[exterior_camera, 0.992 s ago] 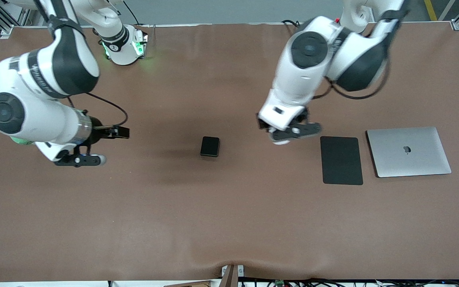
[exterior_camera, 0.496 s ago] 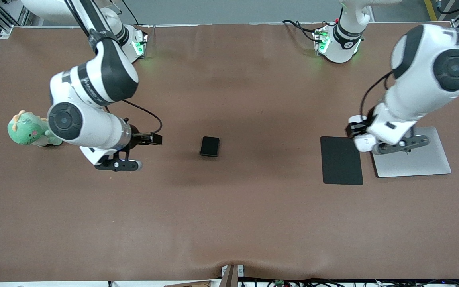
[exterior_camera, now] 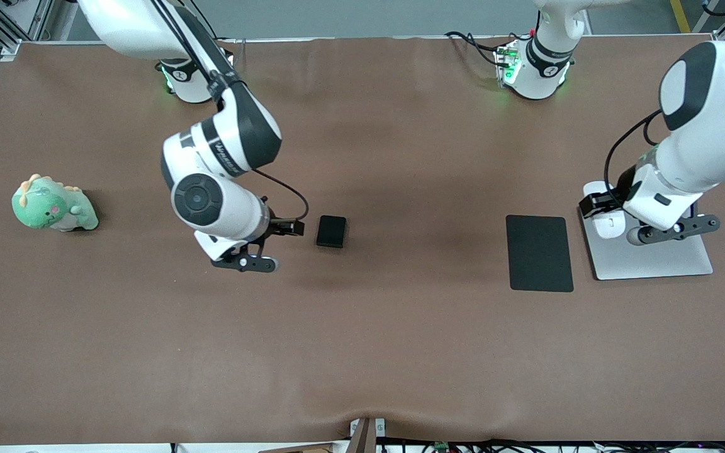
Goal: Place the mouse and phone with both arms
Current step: 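Carry the mouse to the black pad while the right gripper reaches the phone, then lower the mouse onto the pad while the right gripper grasps the phone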
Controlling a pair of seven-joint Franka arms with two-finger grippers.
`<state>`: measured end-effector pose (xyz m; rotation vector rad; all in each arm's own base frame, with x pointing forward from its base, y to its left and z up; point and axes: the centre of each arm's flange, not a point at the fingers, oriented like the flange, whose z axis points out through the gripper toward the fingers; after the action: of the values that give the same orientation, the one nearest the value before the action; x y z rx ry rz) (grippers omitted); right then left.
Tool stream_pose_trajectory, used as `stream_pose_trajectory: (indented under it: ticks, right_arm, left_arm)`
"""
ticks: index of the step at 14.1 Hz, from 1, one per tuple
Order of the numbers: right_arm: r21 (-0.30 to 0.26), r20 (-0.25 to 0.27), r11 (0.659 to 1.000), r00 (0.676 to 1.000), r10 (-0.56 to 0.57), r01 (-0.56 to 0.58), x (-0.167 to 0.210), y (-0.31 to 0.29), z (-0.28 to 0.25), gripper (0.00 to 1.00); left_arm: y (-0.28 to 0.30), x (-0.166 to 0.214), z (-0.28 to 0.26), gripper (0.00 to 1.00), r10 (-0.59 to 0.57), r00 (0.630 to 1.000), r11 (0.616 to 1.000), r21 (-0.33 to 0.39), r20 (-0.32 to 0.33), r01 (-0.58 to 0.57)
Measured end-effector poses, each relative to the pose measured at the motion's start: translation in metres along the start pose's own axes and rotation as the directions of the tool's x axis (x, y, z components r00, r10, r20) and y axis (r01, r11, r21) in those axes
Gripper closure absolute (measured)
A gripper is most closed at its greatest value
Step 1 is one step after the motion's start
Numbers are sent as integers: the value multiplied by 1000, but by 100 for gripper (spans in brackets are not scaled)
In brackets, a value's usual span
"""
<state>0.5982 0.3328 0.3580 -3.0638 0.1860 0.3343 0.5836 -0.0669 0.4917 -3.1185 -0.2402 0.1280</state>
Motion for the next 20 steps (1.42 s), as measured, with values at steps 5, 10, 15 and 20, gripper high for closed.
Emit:
stream_pose_trajectory:
  ticks: [5,10,15,20]
  right_arm:
    - [-10,-12,1000,1000,0,0,-2,-31,52,0]
    - [9,-67,1000,998,-9,9,-5,-53,106,0]
    - [-4,-68,1000,998,-15,15,-17,-63,143,0]
    - [-2,-81,1000,997,18,-18,-22,-67,170,0]
  left_arm:
    - [-59,14,25,38,35,999,999,-18,-4,-35]
    - [-54,13,114,38,51,999,998,-28,-1,-51]
    - [-18,21,206,38,97,995,995,-36,23,-96]
    - [-11,31,285,38,102,994,994,-43,26,-101]
